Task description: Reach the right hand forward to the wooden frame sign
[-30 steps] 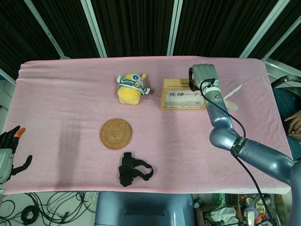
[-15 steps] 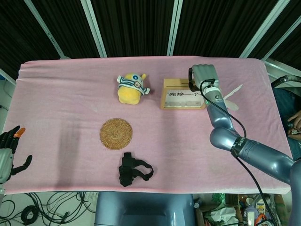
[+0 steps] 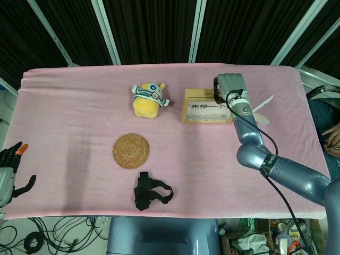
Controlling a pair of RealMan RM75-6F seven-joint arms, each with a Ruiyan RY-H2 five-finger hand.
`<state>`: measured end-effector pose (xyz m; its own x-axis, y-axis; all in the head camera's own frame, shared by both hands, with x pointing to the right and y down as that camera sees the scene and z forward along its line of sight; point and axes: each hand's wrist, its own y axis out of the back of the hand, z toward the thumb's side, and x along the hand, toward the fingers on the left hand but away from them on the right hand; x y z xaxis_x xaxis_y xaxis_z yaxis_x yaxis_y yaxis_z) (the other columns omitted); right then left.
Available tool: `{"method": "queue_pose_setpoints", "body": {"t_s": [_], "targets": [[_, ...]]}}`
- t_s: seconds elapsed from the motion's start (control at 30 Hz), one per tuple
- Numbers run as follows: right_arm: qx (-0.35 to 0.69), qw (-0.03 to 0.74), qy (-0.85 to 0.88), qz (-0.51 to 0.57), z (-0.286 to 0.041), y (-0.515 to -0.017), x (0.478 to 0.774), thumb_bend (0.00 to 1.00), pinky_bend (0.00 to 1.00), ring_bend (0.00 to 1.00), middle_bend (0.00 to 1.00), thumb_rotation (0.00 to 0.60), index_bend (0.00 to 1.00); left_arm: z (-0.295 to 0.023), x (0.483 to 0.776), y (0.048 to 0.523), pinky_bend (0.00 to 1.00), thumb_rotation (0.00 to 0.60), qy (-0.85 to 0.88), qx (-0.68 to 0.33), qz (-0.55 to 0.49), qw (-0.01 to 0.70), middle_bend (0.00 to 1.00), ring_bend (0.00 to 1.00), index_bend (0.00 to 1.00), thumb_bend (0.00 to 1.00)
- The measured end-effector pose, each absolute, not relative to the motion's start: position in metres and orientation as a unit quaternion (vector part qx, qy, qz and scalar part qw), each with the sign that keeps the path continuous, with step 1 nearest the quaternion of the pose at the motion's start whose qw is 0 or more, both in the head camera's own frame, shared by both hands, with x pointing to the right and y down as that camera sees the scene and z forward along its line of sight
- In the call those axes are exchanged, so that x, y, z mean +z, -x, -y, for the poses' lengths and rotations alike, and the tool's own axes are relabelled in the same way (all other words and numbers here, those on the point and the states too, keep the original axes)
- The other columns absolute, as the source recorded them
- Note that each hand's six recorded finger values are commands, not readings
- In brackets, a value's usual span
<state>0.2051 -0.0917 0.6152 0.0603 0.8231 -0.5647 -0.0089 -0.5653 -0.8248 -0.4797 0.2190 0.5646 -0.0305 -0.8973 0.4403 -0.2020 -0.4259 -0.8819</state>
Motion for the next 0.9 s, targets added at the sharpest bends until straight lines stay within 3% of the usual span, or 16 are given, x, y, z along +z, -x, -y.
{"method": "queue_pose_setpoints", "body": {"t_s": [0.53,0.77,0.9], "targets": [[0.614,0.351,0.638,0.306,0.091,-0.206,0.610,0.44,0.96,0.99,0.94,0.600,0.40,-0.219,0.565,0.480,0.00,0.600,0.625,-0.570,-0.438,0.305,0.00,0.00,0.07,0.35],[0.607,0.357,0.636,0.317,0.093,-0.206,0.599,0.35,0.96,0.98,0.93,0.600,0.35,-0.219,0.565,0.480,0.00,0.600,0.625,-0.570,-0.438,0.305,0.00,0.00,0.07,0.35],[0.599,0.370,0.630,0.328,0.090,-0.208,0.587,0.28,0.95,0.93,0.86,0.600,0.34,-0.219,0.565,0.480,0.00,0.600,0.625,-0.569,-0.438,0.305,0.00,0.00,0.07,0.35]]}}
